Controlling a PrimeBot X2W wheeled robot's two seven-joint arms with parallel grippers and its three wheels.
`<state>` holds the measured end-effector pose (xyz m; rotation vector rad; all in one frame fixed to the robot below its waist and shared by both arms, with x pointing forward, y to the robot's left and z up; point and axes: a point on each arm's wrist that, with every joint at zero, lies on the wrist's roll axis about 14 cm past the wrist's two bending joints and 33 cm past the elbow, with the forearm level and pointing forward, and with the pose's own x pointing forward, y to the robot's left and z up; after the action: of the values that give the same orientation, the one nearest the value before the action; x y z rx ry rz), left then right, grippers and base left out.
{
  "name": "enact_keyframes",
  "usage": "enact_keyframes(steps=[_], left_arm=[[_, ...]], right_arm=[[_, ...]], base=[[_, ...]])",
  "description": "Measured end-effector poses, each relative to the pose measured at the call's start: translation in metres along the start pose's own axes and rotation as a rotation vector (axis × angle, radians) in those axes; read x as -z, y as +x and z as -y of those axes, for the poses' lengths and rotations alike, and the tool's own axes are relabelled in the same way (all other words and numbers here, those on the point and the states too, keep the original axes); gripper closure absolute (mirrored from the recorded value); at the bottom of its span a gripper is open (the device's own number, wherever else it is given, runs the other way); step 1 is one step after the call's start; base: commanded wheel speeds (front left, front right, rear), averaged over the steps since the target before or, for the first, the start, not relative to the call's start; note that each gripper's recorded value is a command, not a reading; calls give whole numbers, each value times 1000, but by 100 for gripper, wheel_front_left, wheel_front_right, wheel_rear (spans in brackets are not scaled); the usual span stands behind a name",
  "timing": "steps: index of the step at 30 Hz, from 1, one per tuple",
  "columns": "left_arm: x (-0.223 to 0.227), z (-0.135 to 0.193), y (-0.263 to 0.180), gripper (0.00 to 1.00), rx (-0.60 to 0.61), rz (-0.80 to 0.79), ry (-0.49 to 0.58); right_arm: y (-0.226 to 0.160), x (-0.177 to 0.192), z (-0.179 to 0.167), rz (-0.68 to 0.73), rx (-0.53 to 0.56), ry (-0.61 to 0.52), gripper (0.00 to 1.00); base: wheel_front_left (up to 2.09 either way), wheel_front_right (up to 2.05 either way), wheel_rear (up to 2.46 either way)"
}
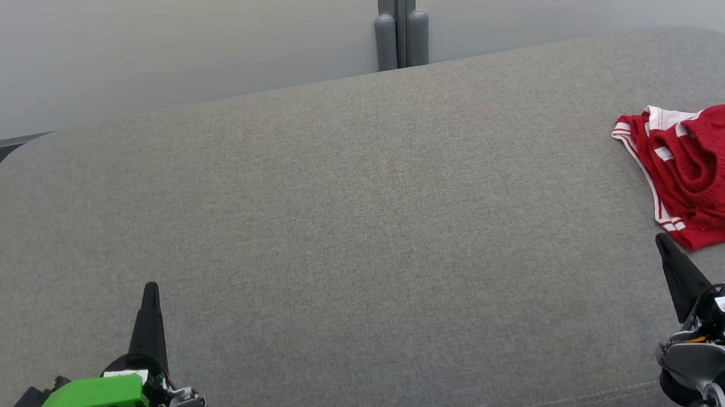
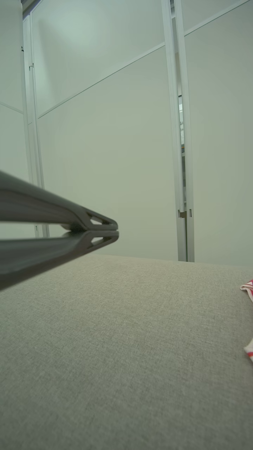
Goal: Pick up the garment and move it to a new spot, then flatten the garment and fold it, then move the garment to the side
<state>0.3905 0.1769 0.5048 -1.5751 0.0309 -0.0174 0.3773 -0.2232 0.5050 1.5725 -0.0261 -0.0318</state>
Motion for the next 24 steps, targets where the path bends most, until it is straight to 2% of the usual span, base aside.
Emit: enact_keyframes(steps=[24], left_arm=[[0,0,0,100,1,-3,-1]], right_arm=[[0,0,0,1,0,0,100]], base=[[0,0,0]])
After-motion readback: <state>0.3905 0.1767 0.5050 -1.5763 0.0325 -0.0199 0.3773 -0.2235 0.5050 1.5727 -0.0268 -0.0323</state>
